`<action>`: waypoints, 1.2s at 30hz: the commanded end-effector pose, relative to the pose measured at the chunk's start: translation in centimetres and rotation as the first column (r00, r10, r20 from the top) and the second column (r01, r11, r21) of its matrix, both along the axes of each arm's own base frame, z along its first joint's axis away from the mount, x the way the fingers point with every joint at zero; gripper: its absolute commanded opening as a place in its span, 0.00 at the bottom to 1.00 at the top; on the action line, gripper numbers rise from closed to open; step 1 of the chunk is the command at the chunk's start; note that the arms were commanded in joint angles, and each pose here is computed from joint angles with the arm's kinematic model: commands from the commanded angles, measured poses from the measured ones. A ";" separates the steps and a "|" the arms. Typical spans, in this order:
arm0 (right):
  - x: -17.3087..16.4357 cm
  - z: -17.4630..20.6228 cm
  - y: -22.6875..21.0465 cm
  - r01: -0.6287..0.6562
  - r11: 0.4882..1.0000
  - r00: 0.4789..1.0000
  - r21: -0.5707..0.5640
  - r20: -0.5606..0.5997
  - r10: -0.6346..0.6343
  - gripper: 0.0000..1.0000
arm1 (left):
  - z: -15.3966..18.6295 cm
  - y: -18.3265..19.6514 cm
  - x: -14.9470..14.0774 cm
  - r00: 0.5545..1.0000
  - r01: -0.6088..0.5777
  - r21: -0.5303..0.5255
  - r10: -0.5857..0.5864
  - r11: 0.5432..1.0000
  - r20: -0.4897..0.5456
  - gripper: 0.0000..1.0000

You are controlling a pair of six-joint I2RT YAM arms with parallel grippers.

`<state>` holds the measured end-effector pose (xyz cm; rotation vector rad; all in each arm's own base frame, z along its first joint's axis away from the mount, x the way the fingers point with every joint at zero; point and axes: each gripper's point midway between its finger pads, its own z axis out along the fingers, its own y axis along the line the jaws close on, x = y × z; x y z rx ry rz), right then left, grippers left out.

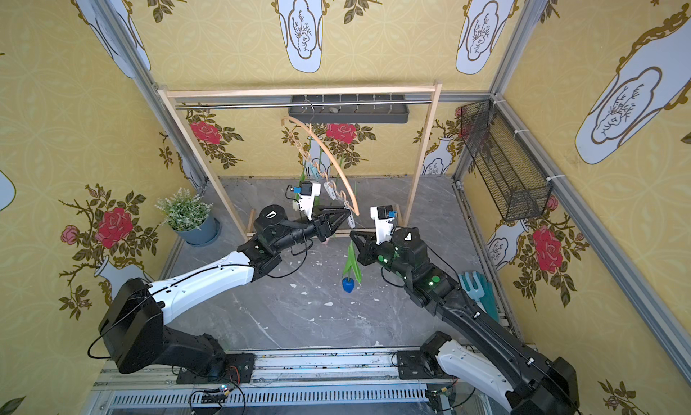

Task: Dry the flowers on a clothes hanger
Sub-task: Clamp the flower onto the hanger.

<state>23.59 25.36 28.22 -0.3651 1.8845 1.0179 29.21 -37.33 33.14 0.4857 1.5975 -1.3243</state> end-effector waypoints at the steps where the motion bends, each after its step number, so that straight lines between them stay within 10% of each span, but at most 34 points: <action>1: -0.3 3.4 0.9 -0.048 0.992 0.995 0.115 0.087 0.038 0.00 | -0.7 0.0 0.2 1.000 -0.010 0.000 0.010 1.000 -0.015 0.22; 21: -0.3 4.4 1.8 -0.083 0.969 0.995 0.234 0.078 0.067 0.00 | -0.4 0.7 0.3 0.999 -0.035 -0.107 0.034 0.994 -0.019 0.18; 36: 0.0 4.4 1.4 -0.063 0.972 0.996 0.228 0.076 0.047 0.00 | -0.3 1.1 -0.1 0.999 -0.038 -0.110 0.037 0.993 -0.011 0.37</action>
